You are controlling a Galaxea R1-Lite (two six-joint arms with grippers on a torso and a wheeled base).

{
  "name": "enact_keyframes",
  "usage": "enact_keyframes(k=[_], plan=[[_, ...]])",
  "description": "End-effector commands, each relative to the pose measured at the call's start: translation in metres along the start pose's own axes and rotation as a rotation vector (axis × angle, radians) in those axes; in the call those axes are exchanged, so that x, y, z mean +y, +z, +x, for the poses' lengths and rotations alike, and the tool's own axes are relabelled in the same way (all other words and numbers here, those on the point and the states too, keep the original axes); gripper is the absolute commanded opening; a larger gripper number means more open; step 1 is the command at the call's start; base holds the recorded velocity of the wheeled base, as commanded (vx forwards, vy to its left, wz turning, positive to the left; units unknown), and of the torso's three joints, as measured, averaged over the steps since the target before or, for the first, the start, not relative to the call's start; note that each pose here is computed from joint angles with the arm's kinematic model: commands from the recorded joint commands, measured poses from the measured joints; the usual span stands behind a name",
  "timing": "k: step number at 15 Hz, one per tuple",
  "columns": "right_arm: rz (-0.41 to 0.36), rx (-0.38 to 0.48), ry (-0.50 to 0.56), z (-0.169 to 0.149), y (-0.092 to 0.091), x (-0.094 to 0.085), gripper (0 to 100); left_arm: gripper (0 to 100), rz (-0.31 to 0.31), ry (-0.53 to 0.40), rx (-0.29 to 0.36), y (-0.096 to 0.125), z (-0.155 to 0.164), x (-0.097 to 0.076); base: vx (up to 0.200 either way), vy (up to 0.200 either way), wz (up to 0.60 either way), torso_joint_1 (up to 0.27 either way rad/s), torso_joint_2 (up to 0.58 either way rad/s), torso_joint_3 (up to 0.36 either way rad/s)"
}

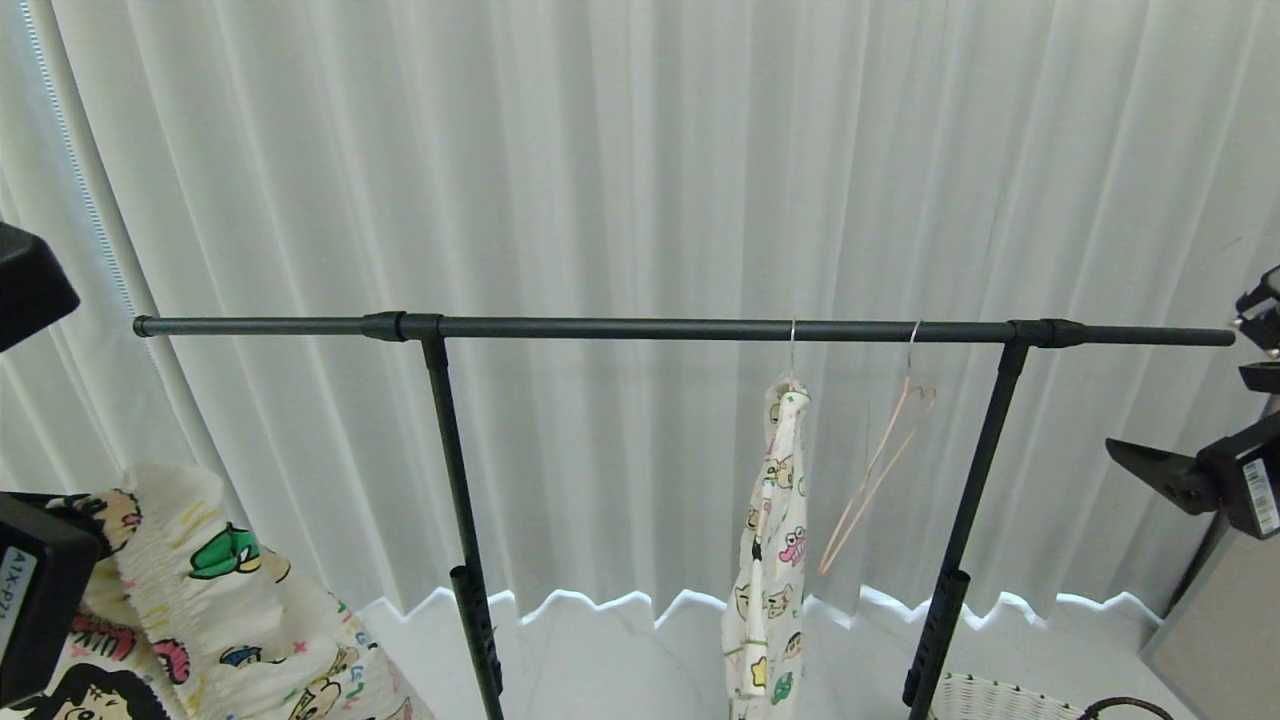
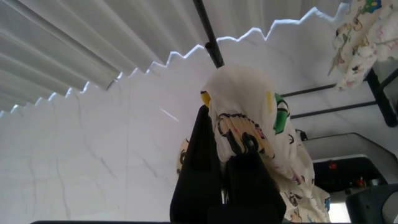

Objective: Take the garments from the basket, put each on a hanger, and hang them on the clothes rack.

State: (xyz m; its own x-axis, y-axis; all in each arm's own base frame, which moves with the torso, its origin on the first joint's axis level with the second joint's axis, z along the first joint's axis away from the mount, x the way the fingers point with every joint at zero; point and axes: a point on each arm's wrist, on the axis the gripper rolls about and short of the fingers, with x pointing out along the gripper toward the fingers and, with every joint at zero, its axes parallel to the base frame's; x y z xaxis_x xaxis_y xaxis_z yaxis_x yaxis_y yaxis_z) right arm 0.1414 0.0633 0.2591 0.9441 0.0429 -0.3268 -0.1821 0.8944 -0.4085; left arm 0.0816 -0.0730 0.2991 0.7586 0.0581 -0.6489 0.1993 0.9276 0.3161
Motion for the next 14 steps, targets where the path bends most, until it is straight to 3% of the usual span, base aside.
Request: enact_keyframes(k=[1,5,7,14], plan=[[0.003,0.018,0.013,0.004,-0.003,0.003,100,0,0.005,-0.007,-0.004,0.0,-0.001,-0.001,0.0,0.0,0.0,0.0,0.0,0.0],[0.086,0.051,0.02,0.034,0.0,0.015,100,0,0.012,-0.012,-0.004,0.0,-0.001,-0.002,0.0,0.0,0.0,0.0,0.0,0.0],[0.183,0.049,0.017,0.069,0.004,0.03,100,0,0.012,-0.012,-0.004,0.0,-0.001,-0.002,0.0,0.0,0.0,0.0,0.0,0.0],[0.465,0.167,0.021,0.168,0.0,0.081,100,0,-0.003,0.009,-0.015,0.0,-0.001,-0.002,0.0,0.0,0.0,0.0,0.0,0.0]])
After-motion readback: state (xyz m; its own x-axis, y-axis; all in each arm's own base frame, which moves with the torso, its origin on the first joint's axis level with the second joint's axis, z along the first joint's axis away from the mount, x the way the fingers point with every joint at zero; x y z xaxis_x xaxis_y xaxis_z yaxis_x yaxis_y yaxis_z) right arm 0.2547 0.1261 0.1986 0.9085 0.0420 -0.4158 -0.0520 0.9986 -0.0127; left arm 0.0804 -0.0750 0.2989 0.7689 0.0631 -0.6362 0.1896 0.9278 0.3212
